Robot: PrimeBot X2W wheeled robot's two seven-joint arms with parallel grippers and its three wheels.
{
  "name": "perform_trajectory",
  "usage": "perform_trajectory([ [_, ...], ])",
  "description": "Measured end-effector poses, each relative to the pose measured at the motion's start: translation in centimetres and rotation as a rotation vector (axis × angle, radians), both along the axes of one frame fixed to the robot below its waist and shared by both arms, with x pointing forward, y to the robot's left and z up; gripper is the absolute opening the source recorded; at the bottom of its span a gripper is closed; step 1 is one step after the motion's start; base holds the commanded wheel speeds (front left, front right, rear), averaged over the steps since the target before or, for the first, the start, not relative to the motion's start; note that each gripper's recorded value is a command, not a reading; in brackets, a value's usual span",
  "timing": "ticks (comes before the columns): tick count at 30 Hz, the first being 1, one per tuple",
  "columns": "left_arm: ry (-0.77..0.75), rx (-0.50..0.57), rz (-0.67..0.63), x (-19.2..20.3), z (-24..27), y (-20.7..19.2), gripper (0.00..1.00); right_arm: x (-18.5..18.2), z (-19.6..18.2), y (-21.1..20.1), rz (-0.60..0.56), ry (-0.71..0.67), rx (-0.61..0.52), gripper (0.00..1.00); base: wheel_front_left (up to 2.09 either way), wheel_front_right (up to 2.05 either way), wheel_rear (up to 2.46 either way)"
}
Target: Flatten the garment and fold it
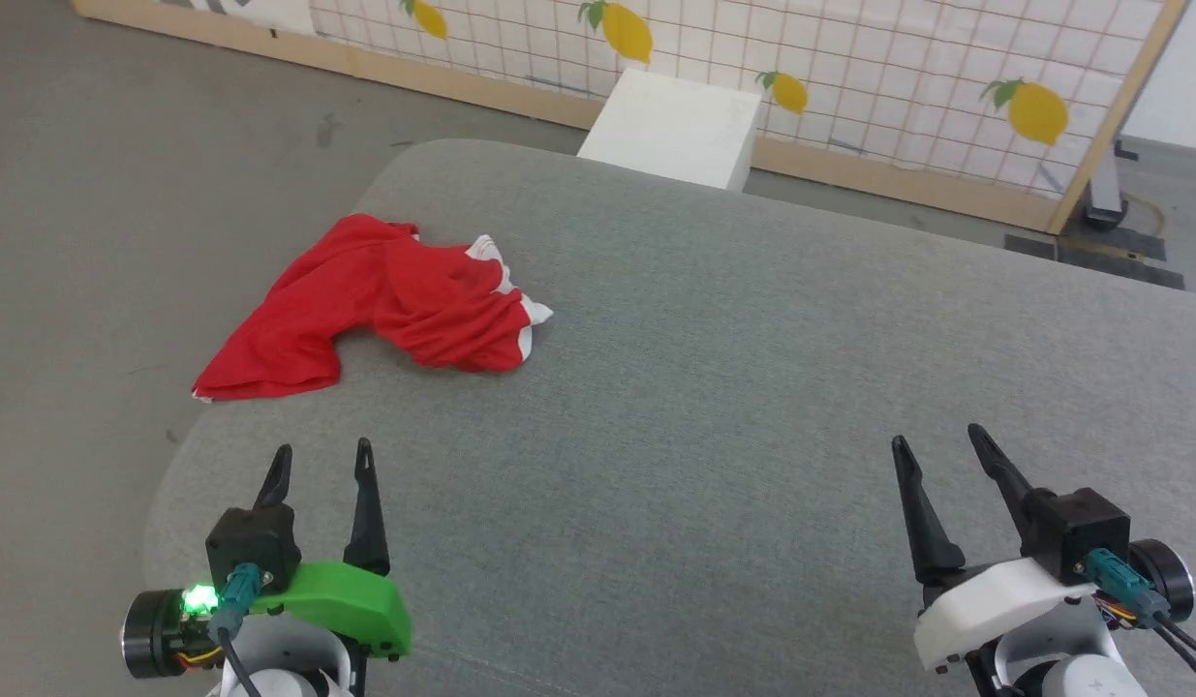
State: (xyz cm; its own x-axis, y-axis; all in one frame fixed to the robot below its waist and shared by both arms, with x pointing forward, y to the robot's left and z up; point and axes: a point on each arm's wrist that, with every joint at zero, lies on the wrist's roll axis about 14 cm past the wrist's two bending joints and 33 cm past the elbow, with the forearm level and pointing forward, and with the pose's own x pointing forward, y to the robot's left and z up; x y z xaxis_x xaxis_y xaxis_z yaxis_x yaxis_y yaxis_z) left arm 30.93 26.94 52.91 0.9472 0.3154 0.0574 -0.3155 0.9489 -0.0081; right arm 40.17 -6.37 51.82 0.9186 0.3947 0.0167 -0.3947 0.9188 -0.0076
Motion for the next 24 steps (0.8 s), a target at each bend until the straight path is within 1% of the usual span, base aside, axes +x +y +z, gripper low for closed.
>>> perform_trajectory([
  [24, -0.018, -0.008, 0.172, -4.0, -0.3, 4.0, 1.0, 0.9, 0.2, 4.9, 0.128, -0.018, 0.026, 1.0, 0.0, 0.0, 0.0],
])
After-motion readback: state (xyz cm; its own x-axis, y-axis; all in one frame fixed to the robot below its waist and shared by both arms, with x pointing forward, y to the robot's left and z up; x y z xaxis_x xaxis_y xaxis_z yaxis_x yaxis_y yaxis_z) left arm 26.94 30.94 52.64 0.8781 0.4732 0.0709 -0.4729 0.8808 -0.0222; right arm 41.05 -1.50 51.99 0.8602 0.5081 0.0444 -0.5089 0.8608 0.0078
